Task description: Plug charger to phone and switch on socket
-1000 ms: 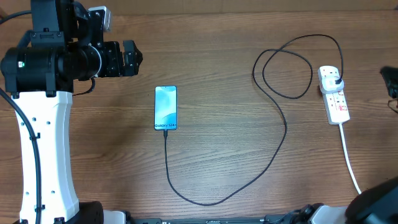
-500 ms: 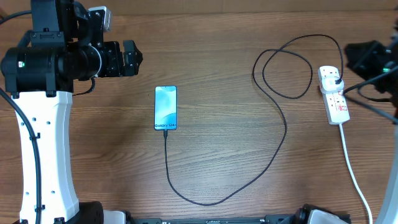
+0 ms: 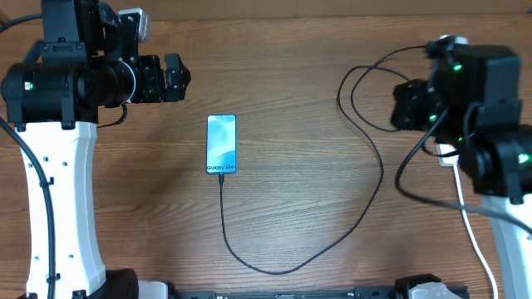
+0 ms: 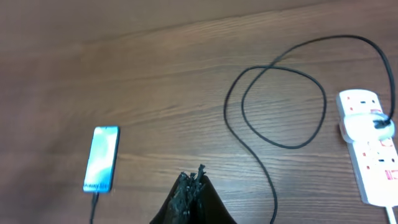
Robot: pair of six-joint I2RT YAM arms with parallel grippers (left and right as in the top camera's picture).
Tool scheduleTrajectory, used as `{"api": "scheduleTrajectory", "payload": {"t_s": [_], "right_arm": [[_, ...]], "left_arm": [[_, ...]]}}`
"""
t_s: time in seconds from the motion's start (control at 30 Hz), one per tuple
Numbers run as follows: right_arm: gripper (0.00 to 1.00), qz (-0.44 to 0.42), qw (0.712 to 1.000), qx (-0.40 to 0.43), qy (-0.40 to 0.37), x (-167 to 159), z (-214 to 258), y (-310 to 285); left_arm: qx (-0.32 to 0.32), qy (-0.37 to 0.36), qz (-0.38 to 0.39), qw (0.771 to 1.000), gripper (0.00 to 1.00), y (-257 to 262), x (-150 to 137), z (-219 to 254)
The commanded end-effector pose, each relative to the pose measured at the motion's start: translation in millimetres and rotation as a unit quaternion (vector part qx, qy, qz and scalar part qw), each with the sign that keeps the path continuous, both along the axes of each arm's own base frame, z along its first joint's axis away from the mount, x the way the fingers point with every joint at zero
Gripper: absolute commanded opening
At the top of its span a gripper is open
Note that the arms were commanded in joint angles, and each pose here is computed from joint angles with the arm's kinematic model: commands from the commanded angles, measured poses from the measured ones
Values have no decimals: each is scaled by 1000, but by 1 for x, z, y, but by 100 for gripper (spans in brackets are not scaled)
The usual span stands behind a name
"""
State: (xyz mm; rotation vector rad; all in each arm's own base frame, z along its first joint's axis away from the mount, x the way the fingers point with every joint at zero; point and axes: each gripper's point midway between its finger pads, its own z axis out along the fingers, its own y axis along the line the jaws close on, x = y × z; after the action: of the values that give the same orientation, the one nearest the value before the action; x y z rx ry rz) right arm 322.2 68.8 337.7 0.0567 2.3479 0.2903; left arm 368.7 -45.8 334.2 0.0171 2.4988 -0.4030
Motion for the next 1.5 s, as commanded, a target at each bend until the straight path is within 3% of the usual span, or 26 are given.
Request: {"api": "scheduleTrajectory", "payload": {"t_s": [0.0,0.03,0.13,0.23,0.27,0.53,1.1,1.47], "right_arm": [[20,-3,999,-21,-25,-6,15,1],[26,-2,1000,-19,-22,-7,14,3],[62,1,1000,-19,-15,-10,12,4],[83,2,1000,-22,-4,-13,8,3],[100,2,1000,-23,0,-15,6,3],[100,14,999,-21,38,-29,-6,5],[100,8,999,-39,34,-27,-6,-1],[100,18,997,-14,-68,-6,8,8]], "left_arm": [[3,-6,-6,1000,99,-1,2,2],[3,-6,-6,1000,100,-1,2,2],[3,-6,-6,1000,99,-1,2,2],[3,-6,-6,1000,100,-1,2,2],[3,-6,-6,1000,100,-1,2,2],[3,-6,-6,1000,100,-1,2,2],[3,-6,-6,1000,99,-1,3,2],[3,-6,-6,1000,100,-1,2,2]]}}
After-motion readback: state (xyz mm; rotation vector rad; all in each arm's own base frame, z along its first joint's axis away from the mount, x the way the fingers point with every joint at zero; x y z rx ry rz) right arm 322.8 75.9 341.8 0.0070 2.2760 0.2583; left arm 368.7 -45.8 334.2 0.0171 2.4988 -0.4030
